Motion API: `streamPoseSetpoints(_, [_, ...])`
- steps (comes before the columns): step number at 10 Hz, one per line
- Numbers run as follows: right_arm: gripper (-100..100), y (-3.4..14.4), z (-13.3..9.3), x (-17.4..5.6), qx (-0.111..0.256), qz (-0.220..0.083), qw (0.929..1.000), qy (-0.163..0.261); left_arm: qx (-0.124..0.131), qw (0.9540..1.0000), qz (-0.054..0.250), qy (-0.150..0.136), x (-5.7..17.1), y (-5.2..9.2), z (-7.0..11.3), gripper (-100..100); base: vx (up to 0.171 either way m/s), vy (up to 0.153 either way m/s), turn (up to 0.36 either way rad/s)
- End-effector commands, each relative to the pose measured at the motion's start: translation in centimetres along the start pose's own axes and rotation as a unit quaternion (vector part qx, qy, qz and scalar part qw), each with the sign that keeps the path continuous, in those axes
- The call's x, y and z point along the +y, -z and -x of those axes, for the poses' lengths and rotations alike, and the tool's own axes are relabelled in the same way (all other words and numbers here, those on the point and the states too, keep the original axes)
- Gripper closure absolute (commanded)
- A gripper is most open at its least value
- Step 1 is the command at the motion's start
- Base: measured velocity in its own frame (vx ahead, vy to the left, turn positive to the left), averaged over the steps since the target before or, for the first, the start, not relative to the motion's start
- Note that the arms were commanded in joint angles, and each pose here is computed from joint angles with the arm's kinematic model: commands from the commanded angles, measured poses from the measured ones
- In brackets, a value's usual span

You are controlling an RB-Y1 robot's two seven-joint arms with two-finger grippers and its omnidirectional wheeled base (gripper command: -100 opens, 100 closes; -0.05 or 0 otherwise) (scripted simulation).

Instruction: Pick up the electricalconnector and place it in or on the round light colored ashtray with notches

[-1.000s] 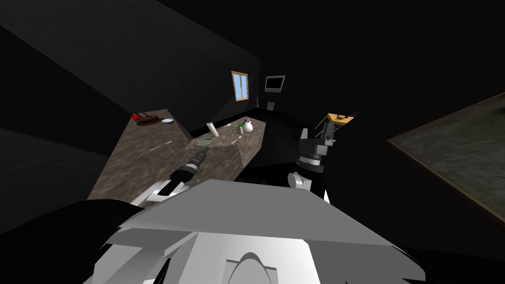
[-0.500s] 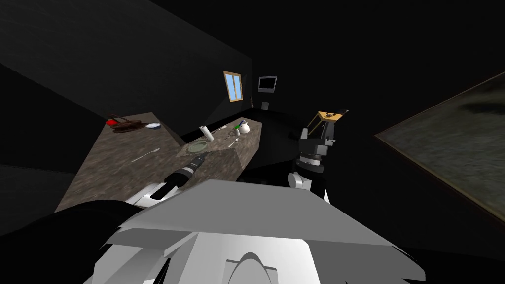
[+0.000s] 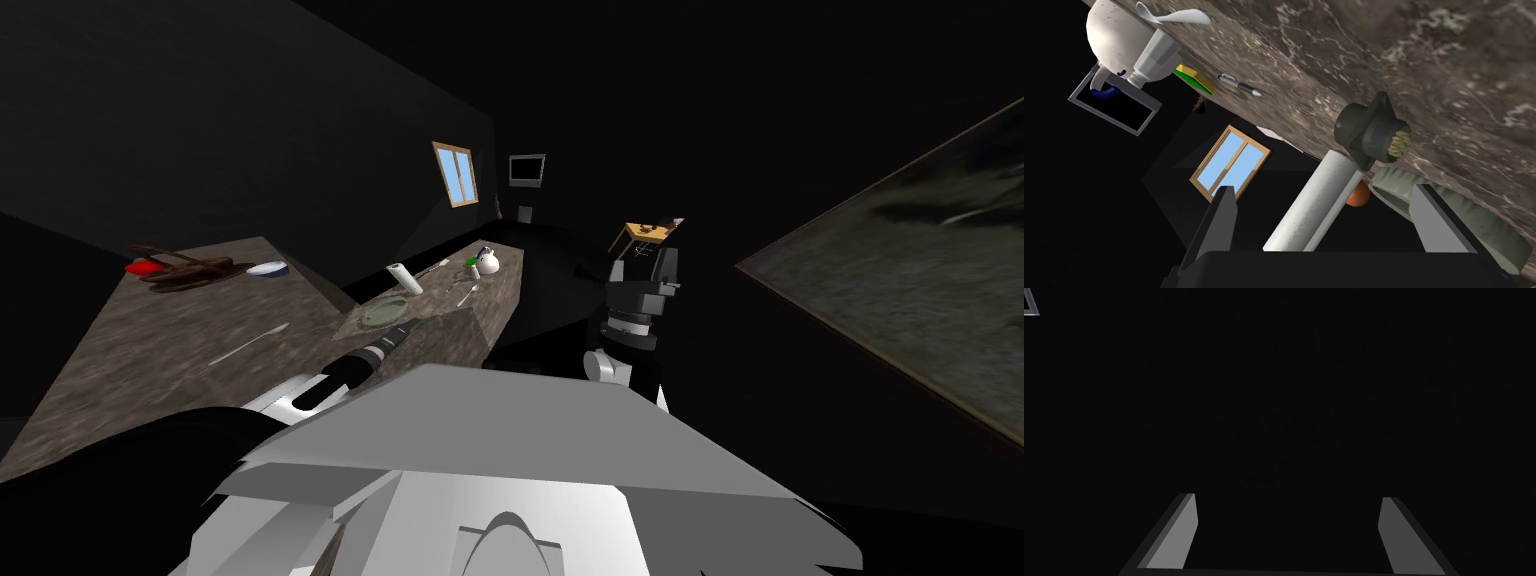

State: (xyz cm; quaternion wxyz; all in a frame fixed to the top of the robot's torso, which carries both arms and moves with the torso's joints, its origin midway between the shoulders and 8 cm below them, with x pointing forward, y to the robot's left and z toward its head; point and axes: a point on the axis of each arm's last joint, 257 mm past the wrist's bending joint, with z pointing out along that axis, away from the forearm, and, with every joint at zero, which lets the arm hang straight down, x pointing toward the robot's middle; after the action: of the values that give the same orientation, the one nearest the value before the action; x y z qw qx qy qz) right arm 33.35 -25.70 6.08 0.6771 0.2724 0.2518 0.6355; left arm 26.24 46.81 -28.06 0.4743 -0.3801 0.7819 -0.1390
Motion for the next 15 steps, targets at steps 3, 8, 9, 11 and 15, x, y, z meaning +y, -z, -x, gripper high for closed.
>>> streamPoseSetpoints(3, [0,0.0,0.0,0.0,0.000,0.000,1.0000,0.000,0.035,0.9979,0.052,-0.016,3.8,1.0,-1.6,-100,0.056,0.079,-0.201])
streamPoseSetpoints(8, [0,0.0,0.0,0.0,0.000,0.000,1.0000,0.000,0.036,0.9971,0.066,-0.012,5.6,0.6,-2.4,-100,0.023,0.024,-0.068])
streamPoseSetpoints(9, [0,0.0,0.0,0.0,0.000,0.000,1.0000,0.000,0.038,0.9971,0.065,-0.013,5.4,0.8,-2.3,-100,0.017,0.004,-0.013])
streamPoseSetpoints(11, [0,0.0,0.0,0.0,0.000,0.000,1.0000,0.000,0.037,0.9970,0.066,-0.013,5.6,0.8,-2.3,100,0.000,0.000,0.000])
streamPoseSetpoints(15, [0,0.0,0.0,0.0,0.000,0.000,1.0000,0.000,0.037,0.9971,0.065,-0.012,5.5,0.8,-2.3,0,0.000,0.000,0.000])
